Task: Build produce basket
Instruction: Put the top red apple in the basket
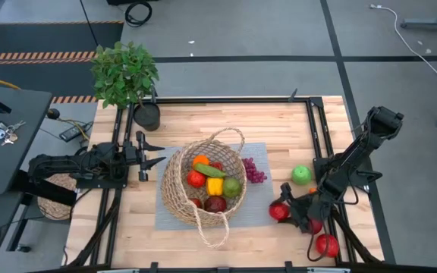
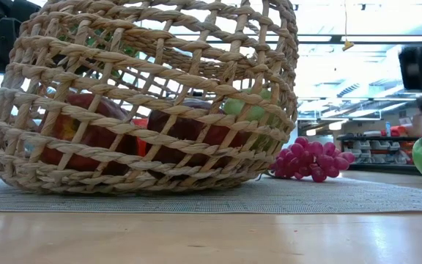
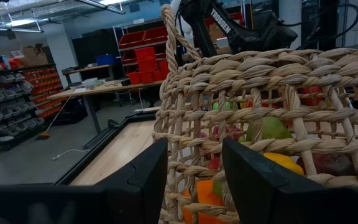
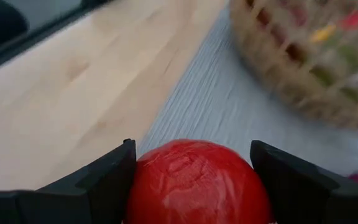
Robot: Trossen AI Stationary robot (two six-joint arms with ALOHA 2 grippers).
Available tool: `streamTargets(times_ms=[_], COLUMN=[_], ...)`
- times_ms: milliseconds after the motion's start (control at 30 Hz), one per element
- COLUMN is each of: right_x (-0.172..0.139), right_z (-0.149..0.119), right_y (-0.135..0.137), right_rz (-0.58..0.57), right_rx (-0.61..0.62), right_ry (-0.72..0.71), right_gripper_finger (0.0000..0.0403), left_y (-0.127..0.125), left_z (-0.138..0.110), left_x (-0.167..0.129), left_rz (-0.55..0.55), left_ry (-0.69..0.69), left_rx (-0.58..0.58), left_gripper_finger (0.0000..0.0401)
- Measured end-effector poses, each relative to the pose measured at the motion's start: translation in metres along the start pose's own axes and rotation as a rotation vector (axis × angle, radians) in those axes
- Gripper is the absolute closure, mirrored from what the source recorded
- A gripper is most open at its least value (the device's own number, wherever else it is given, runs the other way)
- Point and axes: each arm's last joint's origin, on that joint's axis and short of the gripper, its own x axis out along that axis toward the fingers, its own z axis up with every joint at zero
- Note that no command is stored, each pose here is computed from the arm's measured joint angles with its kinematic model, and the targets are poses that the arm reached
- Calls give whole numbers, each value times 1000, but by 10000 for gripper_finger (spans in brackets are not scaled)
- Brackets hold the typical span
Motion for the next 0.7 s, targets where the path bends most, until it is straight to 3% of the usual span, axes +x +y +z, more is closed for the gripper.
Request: streamTargets(times_ms=[500, 700], right_x=[-8, -12], right_z=[60, 97], right_y=[-15, -33], right_rz=[-503, -642], right_rx=[-349, -338], right_ry=[-56, -148], right_gripper_finger=[92, 92], left_y=[0, 0], left_z=[0, 0], left_x=[0, 0], left_rz=[0, 1], left_ry=[0, 0], left_rx=[0, 0], left_gripper_finger=[241, 241])
